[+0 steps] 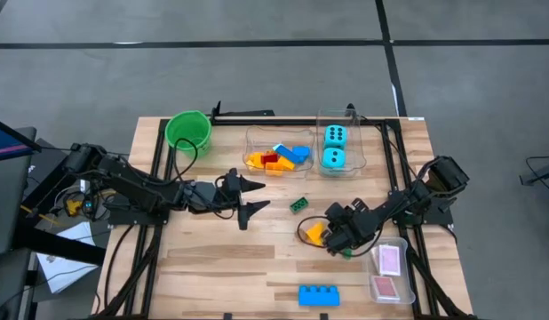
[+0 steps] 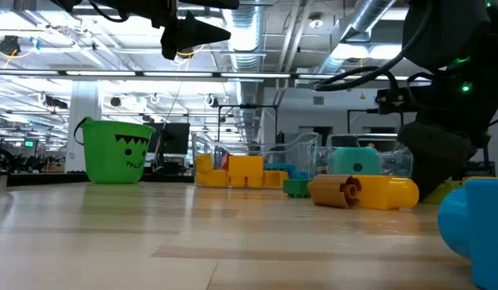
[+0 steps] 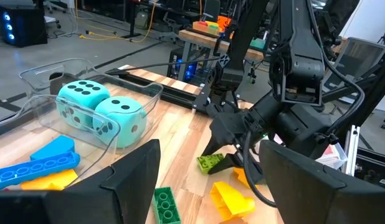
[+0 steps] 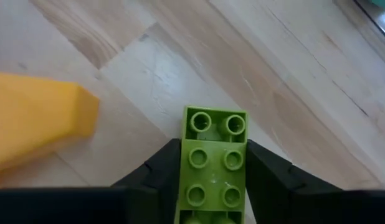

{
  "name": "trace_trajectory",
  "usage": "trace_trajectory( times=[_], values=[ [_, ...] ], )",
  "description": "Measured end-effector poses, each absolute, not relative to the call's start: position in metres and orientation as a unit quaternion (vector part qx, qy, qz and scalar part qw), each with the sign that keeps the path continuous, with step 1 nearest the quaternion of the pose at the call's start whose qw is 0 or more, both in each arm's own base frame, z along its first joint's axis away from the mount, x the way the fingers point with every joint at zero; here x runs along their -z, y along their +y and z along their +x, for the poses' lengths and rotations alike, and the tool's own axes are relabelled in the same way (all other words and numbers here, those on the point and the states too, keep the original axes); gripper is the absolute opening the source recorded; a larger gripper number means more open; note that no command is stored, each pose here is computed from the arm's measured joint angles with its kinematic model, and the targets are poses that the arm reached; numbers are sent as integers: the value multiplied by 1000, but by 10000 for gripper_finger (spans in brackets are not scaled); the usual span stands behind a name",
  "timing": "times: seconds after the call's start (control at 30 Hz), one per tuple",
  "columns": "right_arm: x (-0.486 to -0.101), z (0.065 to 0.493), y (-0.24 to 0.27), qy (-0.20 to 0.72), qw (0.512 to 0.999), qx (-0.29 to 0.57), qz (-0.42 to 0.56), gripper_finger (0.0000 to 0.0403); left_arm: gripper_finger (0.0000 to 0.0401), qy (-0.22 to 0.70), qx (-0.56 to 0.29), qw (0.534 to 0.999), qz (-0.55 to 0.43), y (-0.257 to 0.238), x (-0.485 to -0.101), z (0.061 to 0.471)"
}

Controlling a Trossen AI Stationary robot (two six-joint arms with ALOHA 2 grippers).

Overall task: Pick & Place Toys
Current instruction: Put the green gamepiece into the left transparent bin

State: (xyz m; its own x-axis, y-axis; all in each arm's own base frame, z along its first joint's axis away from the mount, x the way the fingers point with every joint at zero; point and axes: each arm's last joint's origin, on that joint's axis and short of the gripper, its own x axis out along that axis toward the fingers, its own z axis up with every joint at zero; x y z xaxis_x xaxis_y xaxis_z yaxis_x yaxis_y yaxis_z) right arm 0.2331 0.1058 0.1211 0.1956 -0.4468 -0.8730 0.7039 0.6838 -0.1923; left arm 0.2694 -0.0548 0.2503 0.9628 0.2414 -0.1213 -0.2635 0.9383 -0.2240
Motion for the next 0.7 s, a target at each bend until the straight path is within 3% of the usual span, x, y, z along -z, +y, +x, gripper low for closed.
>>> trace_trajectory(
  times=[0.13, 0.37, 0.7],
  values=[
    [-124, 237, 110, 503, 776, 362, 116, 149, 270, 53, -129, 983, -117, -55, -249, 269],
    [-141, 250, 127, 467, 823, 320, 50, 134, 270, 85, -127, 984, -94, -55, -243, 268],
    [-168, 257, 154, 377, 875, 296, -65, 138, 270, 110, -18, 977, -181, -56, -233, 278]
  ],
)
